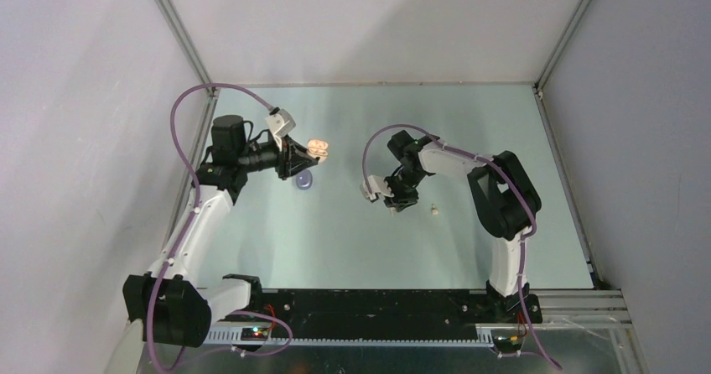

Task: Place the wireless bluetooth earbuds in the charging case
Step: Pick up the earbud from the center of the board.

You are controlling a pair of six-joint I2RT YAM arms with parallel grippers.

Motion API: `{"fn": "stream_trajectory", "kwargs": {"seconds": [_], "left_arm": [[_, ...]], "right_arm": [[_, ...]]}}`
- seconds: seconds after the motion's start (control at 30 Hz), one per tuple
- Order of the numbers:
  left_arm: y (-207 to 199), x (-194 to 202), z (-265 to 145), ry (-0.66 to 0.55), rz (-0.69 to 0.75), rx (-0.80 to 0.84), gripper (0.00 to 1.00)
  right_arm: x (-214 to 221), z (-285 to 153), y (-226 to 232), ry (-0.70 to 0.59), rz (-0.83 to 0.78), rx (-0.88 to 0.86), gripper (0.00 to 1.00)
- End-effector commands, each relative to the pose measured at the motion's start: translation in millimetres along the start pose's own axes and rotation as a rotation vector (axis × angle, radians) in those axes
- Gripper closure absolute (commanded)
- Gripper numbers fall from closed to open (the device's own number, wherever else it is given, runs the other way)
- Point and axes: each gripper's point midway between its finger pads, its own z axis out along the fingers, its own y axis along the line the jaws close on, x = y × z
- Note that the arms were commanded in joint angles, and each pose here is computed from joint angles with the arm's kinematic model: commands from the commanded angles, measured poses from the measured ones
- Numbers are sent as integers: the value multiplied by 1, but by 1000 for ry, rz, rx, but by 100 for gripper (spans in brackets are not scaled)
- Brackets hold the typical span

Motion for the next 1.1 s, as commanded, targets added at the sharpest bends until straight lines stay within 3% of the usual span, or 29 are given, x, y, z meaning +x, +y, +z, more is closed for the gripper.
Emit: {"fn": "stream_trajectory", "kwargs": {"seconds": [0.0,0.37,1.07], "left_arm": [[1,-12,-4,-36,42,-22,100],[8,-11,0,-45,22,-30,100],[8,-8,-1,-45,30,-43,100]], "right_arm": [[-16,-11,-1,-63,149,23,63],[-14,-19,-8,-105,218,171,62],[-13,-3,-4,-35,178,146,65]]}}
